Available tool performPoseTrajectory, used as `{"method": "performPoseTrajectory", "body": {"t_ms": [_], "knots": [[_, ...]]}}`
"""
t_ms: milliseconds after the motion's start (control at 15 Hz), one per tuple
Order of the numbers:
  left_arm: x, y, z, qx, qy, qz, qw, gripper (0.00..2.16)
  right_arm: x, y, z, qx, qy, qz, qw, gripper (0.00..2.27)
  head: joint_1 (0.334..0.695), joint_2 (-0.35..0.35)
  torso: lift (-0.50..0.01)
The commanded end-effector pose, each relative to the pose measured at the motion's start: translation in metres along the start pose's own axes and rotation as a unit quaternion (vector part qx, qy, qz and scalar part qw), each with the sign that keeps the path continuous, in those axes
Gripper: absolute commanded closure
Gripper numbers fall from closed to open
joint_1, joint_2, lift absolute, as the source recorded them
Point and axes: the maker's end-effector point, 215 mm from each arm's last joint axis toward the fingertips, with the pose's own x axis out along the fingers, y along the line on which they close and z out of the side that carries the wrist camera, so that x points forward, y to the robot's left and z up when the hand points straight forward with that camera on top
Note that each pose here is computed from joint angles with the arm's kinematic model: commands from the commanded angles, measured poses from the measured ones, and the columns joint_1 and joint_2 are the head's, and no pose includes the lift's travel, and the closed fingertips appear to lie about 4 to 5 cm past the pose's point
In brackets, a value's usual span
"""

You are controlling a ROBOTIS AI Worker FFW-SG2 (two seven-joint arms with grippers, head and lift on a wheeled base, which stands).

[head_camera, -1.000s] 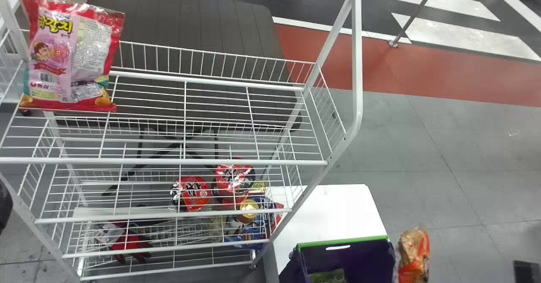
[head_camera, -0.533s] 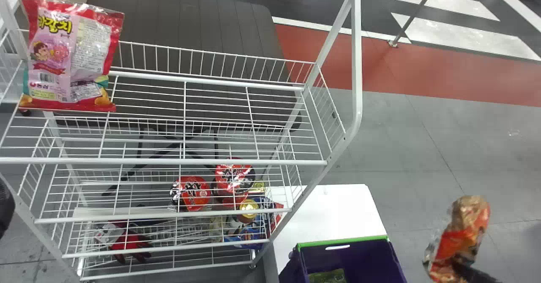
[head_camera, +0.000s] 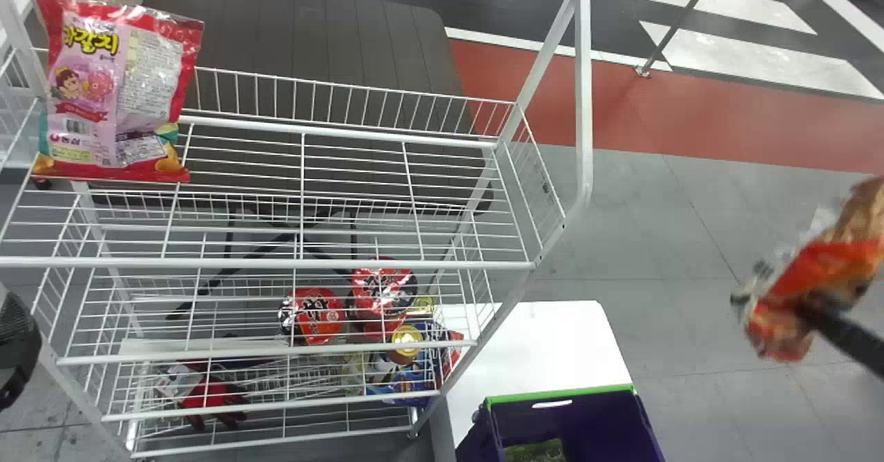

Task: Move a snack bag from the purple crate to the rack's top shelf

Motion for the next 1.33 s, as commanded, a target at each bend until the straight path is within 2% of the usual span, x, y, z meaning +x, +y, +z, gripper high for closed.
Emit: {"method": "performPoseTrajectory", "body": {"t_ms": [0, 267, 400, 467, 667, 933, 1133, 1267], "knots": [[-0.004, -0.003, 0.001, 0.002, -0.003, -0.002, 1.0000, 0.13, 0.026, 0.049, 0.041, -0.067, -0.029, 0.047, 0.996, 1.72, 0.695, -0.350, 0.000], [-0.008, -0.004, 0.002, 0.004, -0.007, 0.002, 1.0000, 0.13, 0.091, 0.103, 0.052, -0.104, -0.023, 0.107, 0.989, 1.72, 0.695, -0.249, 0.000], [-0.009, -0.005, 0.001, 0.005, -0.006, 0.002, 1.0000, 0.13, 0.115, 0.141, 0.042, -0.112, -0.006, 0.159, 0.981, 1.72, 0.695, -0.198, 0.000], [-0.010, -0.005, 0.001, 0.006, -0.006, 0.003, 1.0000, 0.13, 0.125, 0.150, 0.037, -0.115, 0.002, 0.165, 0.980, 1.72, 0.695, -0.144, 0.000], [-0.013, -0.007, 0.002, 0.008, -0.011, 0.006, 0.9999, 0.13, 0.163, 0.168, 0.016, -0.097, 0.027, 0.169, 0.980, 1.72, 0.695, -0.063, 0.000], [-0.015, -0.008, 0.000, 0.008, -0.011, 0.006, 0.9999, 0.13, 0.204, 0.186, -0.008, -0.072, 0.063, 0.190, 0.977, 1.72, 0.695, -0.010, 0.000], [-0.015, -0.012, 0.001, 0.006, -0.013, 0.003, 0.9999, 0.13, 0.229, 0.200, -0.020, -0.069, 0.088, 0.203, 0.973, 1.72, 0.695, 0.027, 0.000], [-0.014, -0.012, 0.002, 0.006, -0.015, 0.003, 0.9999, 0.13, 0.251, 0.207, -0.046, -0.071, 0.126, 0.198, 0.970, 1.72, 0.695, 0.042, 0.000]]}}
